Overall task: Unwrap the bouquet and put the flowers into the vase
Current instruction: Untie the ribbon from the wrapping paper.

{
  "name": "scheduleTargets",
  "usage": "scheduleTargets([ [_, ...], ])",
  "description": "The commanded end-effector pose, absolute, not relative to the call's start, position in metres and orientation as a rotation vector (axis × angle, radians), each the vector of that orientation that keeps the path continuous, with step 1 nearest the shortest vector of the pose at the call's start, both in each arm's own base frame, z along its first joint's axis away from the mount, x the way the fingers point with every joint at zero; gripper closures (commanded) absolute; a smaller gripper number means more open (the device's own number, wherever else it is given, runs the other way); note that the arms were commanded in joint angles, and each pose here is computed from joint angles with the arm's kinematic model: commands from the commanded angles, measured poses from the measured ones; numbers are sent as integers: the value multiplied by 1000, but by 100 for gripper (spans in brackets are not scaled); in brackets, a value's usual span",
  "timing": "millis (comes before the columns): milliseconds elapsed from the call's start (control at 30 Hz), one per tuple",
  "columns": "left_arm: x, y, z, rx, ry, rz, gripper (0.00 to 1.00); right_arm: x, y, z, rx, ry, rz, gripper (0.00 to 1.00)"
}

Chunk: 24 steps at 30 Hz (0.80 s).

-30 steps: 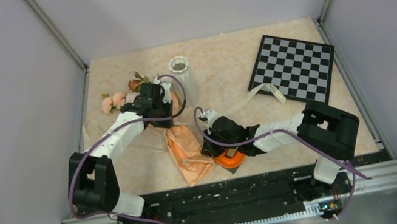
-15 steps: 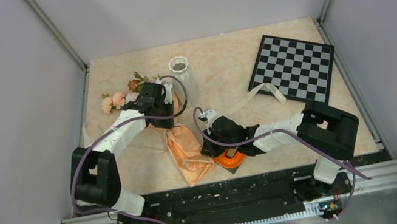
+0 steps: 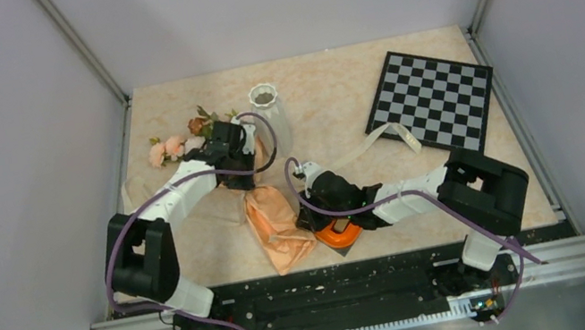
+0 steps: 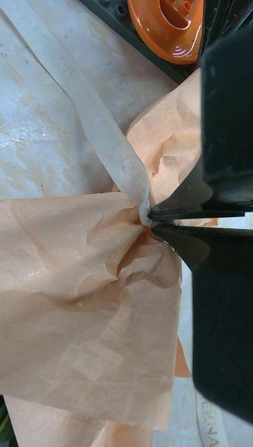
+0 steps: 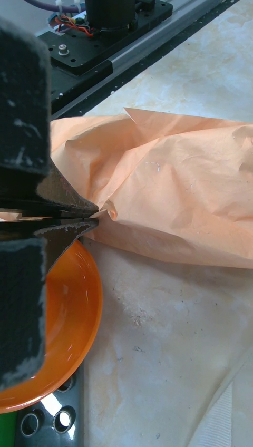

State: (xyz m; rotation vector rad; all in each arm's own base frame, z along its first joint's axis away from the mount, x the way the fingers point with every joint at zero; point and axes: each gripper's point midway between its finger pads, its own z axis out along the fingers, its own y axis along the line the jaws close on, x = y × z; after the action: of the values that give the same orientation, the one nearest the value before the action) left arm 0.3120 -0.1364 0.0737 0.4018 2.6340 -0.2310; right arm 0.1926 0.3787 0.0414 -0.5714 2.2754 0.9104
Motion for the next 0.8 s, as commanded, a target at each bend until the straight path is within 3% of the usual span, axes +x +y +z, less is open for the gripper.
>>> scheduleTargets([
  [0, 318, -139, 86, 400, 2606, -225, 92, 196, 386, 45, -571, 2262, 896, 100],
  [233, 322, -142, 109, 377, 2513, -262, 100, 196, 384, 41, -565, 2276, 878, 100],
  [767, 321, -162, 139, 338, 2411, -431, 100, 197, 382, 41, -565, 2283, 862, 100],
])
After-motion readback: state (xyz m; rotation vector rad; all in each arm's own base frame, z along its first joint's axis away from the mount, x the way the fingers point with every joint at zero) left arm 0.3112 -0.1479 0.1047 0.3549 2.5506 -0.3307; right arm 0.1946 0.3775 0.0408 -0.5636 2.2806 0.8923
